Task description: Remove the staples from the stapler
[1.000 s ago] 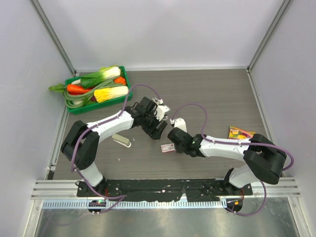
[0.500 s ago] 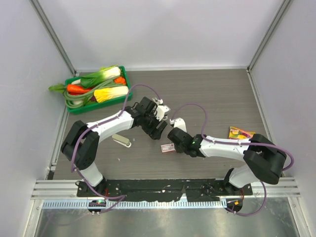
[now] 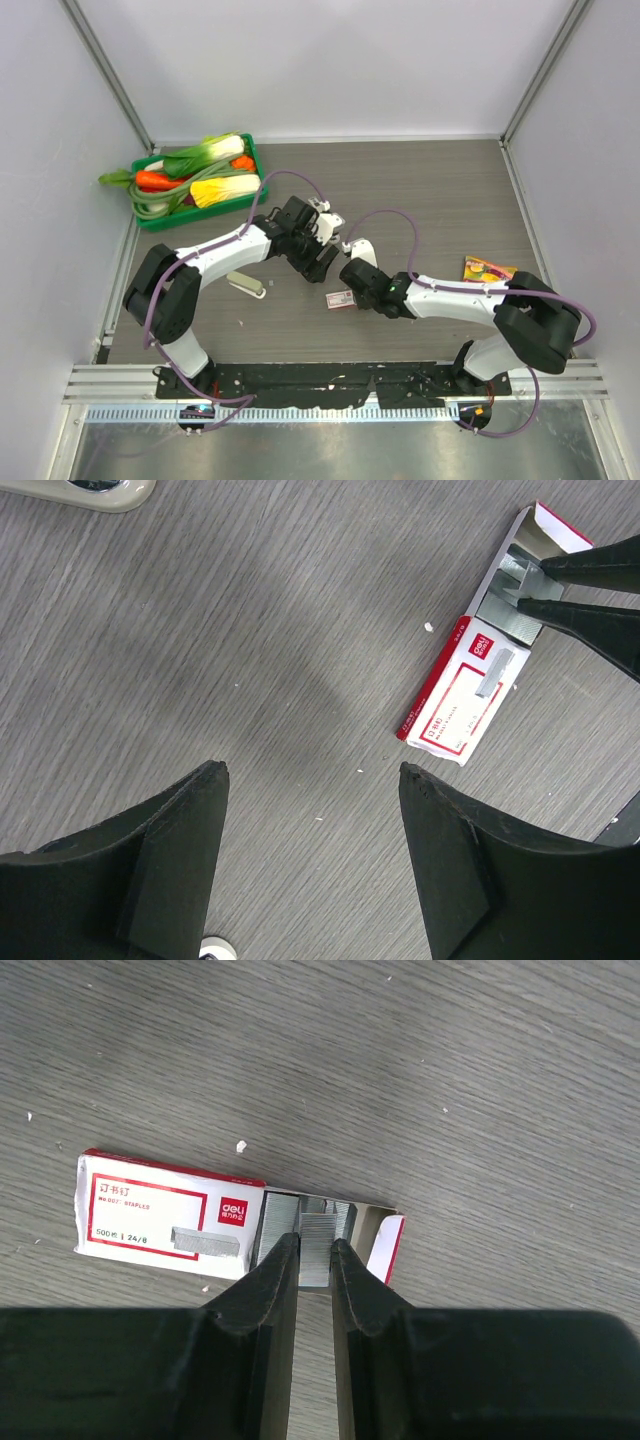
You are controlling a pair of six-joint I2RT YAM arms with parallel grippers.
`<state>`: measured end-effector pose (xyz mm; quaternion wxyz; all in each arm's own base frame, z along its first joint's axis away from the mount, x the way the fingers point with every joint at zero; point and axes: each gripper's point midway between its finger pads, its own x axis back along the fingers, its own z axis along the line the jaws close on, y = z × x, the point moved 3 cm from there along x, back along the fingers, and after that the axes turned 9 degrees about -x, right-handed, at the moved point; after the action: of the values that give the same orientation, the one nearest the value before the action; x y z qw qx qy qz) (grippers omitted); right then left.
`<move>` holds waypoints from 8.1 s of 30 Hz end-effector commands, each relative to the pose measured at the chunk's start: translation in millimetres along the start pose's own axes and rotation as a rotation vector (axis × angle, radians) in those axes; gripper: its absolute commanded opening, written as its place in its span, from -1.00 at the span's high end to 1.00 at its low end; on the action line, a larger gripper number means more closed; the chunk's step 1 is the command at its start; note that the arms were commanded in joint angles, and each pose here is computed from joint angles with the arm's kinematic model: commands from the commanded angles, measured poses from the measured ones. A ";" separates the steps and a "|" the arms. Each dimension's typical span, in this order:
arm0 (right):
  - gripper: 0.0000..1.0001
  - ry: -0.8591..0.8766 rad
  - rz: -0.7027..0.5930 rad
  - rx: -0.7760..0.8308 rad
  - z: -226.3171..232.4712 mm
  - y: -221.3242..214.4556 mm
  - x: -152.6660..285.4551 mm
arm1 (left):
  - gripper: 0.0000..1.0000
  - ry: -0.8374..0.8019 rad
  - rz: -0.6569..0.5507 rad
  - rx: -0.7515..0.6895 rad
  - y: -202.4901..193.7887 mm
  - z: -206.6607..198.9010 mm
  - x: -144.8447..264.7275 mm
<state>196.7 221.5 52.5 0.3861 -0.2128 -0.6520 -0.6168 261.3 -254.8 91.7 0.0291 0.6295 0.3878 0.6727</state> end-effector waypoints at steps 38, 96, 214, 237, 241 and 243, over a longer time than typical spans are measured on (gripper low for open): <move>0.24 0.041 -0.059 -0.011 -0.2 3.8 9.4 | -0.47 0.003 -0.065 -0.005 16.2 -0.2 10.8; 0.69 0.049 -0.086 -0.037 -7.4 39.5 -2.0 | -0.47 0.004 -0.059 -0.010 15.7 0.9 9.3; 0.65 0.437 0.134 -0.675 -42.2 -11.6 -1.2 | -0.39 0.012 0.085 -0.265 -20.4 -28.4 -49.4; 0.74 0.537 0.109 -0.659 -15.6 9.1 -7.8 | -0.38 0.030 0.101 -0.267 -18.8 -28.1 -53.6; 0.75 0.564 0.106 -0.649 -10.6 11.5 -6.5 | -0.38 0.033 0.102 -0.267 -18.9 -27.6 -54.0; 0.74 0.575 0.108 -0.646 -9.0 12.1 -6.5 | -0.38 0.034 0.105 -0.268 -19.9 -27.4 -54.0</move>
<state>201.0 202.6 39.0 0.4894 -0.2165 -0.2846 -0.7954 240.7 -279.1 45.6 0.0720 0.6221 0.2641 0.7336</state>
